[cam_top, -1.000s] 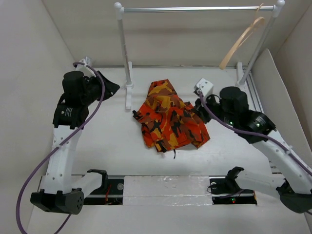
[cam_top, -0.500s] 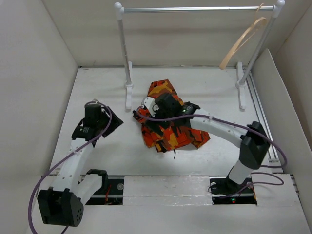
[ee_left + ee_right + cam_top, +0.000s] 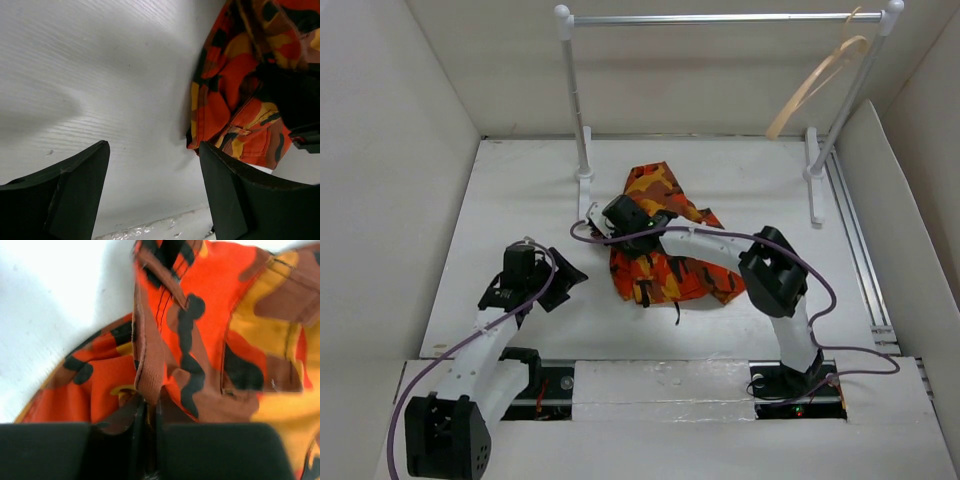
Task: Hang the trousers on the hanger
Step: Flatten out the trousers at the center of the board.
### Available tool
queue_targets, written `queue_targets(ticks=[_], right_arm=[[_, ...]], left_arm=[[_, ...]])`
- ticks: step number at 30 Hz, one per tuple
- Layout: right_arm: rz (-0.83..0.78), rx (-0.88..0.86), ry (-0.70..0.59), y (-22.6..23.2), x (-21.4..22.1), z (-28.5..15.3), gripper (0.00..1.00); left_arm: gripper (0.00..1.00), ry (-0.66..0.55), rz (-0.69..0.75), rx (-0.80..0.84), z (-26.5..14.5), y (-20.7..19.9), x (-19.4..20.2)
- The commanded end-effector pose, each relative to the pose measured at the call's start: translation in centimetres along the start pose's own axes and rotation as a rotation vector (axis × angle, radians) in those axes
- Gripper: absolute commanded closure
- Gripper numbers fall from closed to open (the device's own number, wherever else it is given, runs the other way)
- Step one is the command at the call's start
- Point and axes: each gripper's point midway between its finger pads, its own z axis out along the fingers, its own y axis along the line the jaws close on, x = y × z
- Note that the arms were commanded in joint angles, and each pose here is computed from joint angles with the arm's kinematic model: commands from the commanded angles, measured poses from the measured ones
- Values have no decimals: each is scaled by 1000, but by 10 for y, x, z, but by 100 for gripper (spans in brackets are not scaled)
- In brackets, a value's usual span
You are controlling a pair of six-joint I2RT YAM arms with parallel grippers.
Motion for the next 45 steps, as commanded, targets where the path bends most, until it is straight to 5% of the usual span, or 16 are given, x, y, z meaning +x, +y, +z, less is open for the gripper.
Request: queue_targets(ticks=[1,9,12,18,21,22,23,26,30,32,35,38,42,43,45], right_arm=[[50,149,-134,-35,-37,-39,95],[138,200,-335,-95,-28,-197,96],[195,154,-305,-96,7,-204,96],[265,144,-484,-104,20,-266,98],[245,144,-567,-106,5,-304,98],[224,147,-627,-109,-11,-328,98],[219,143,-633,-111,-14,-338,98],[161,112,-756,-110,-47,-395,98],[97,10,-885,-101,-91,-453,98],[46,-71,-1022,-85,-115,-511,98],[51,-75,-1131,-87,-124,-564,98],[125,-9,-1128,-104,-100,-573,98],[409,172,-806,-145,-15,-473,99],[526,221,-640,-157,31,-410,100],[575,348,-548,-170,75,-383,100]], left_arm=[[32,37,25,102,5,-21,8],[30,132,119,150,48,-70,22],[28,173,119,190,65,-79,27],[25,299,219,182,108,-101,58],[69,310,247,160,126,-110,59],[100,295,239,177,126,-119,50],[100,287,226,150,125,-116,44],[100,110,198,165,93,-131,-22],[100,-257,160,237,-17,-162,-145],[100,-383,90,209,-63,-143,-193],[100,-574,87,215,-145,-143,-236],[100,-625,86,143,-161,-136,-245],[100,-603,76,75,-147,-117,-243],[100,-585,73,66,-140,-112,-241],[100,-542,45,34,-114,-91,-235]])
